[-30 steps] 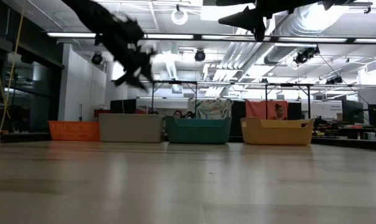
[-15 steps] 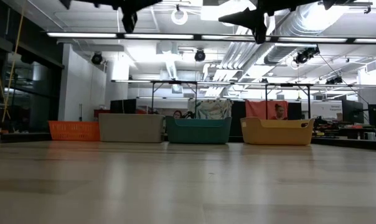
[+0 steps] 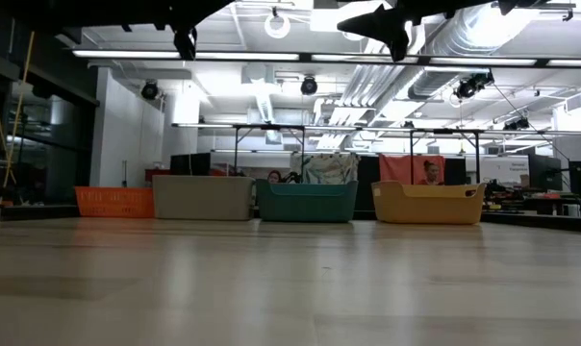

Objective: Sort Halloween decoration
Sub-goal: Put the violet spider into the orange bin

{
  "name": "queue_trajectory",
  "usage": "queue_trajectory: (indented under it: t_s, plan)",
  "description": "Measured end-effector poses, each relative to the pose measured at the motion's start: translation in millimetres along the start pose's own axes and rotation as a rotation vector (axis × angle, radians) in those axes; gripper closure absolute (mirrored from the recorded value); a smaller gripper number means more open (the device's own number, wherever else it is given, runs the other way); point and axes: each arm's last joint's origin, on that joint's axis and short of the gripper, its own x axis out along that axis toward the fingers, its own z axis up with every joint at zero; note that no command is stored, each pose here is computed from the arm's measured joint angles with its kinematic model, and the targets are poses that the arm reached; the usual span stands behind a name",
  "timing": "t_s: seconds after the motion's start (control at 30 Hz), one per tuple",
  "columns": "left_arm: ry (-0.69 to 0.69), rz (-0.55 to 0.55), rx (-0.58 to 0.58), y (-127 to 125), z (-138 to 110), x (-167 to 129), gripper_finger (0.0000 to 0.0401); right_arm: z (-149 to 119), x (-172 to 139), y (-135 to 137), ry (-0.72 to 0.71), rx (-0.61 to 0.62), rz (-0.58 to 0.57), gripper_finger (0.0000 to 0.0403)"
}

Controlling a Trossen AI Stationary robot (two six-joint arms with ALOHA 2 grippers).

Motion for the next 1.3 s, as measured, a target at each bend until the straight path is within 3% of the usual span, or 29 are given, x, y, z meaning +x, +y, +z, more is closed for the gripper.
queue_trajectory:
  t_s: [0.13, 0.7, 0.83, 1.07, 1.3]
  plan:
    - [0.004, 0.008, 0.047, 0.4, -0.5, 0.0, 0.0401, -0.3, 0.0, -0.1, 0.003, -0.002, -0.001, 0.0199]
    - [0.056, 0.021, 0.036, 2.9, -5.3, -0.1, 0.0401, -0.6, 0.0, -0.2, 0.006, -0.018, -0.002, 0.0205]
    - [0.056, 0.021, 0.029, 2.9, -5.3, -0.2, 0.0401, -0.5, 0.0, -0.2, 0.004, -0.076, -0.007, 0.0253]
    - [0.056, 0.021, 0.029, 2.9, -5.3, -0.1, 0.0401, -0.5, 0.0, -0.6, 0.002, -0.094, -0.016, 0.0391]
    - [0.057, 0.021, 0.029, 2.9, -5.3, -0.1, 0.0401, -1.0, -0.3, -0.7, 0.011, -0.113, -0.014, 0.0387]
